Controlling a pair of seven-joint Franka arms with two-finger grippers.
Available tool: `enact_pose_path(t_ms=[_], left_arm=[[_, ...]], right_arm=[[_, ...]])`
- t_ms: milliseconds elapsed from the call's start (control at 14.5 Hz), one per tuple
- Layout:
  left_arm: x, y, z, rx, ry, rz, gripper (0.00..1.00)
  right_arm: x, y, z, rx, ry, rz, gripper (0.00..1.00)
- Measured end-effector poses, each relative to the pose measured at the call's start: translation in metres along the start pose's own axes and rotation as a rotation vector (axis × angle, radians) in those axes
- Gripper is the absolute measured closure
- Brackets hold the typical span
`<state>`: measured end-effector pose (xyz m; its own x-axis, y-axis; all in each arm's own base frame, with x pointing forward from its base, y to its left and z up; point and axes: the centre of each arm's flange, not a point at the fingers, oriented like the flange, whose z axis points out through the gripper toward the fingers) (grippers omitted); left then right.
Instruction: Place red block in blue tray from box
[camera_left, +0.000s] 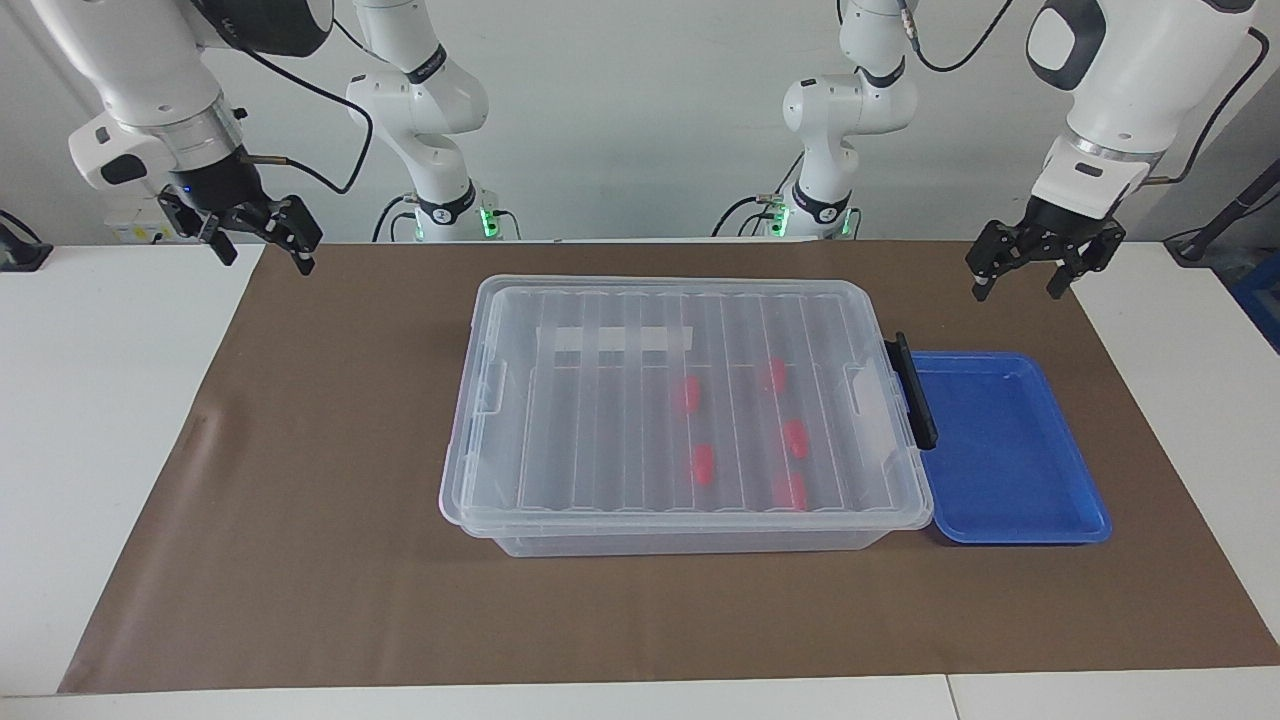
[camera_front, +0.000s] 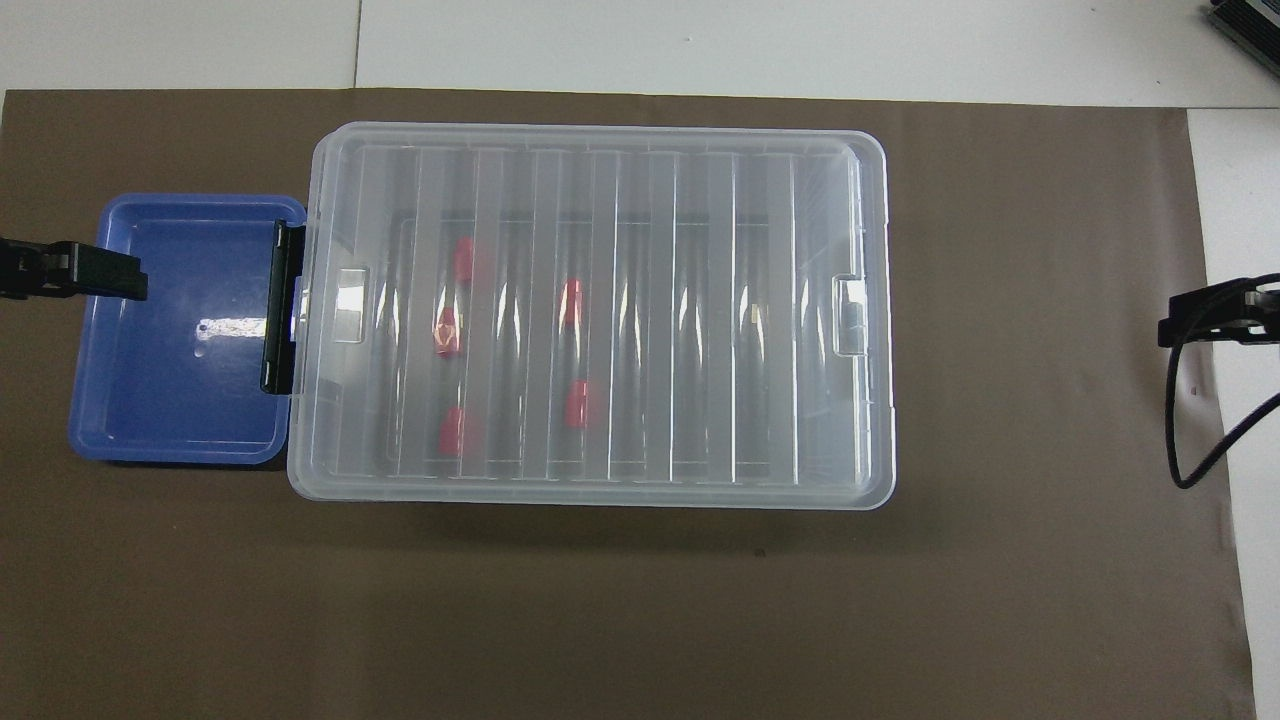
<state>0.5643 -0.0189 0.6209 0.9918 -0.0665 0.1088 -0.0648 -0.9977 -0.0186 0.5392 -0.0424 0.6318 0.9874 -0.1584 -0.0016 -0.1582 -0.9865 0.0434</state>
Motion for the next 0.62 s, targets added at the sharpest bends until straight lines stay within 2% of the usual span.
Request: enact_pose_path(t_ms=[207, 621], left_arm=[[0.0000, 0.0000, 0.0000, 0.000, 0.000, 0.000, 0.00], [0.0000, 0.0000, 0.0000, 0.000, 0.000, 0.000, 0.00]], right_arm=[[0.0020, -0.0019, 0.0015, 0.001, 0.014, -0.003, 0.00], [0.0007, -0.0029, 0.0070, -0.001, -0.005, -0.005, 0.00]])
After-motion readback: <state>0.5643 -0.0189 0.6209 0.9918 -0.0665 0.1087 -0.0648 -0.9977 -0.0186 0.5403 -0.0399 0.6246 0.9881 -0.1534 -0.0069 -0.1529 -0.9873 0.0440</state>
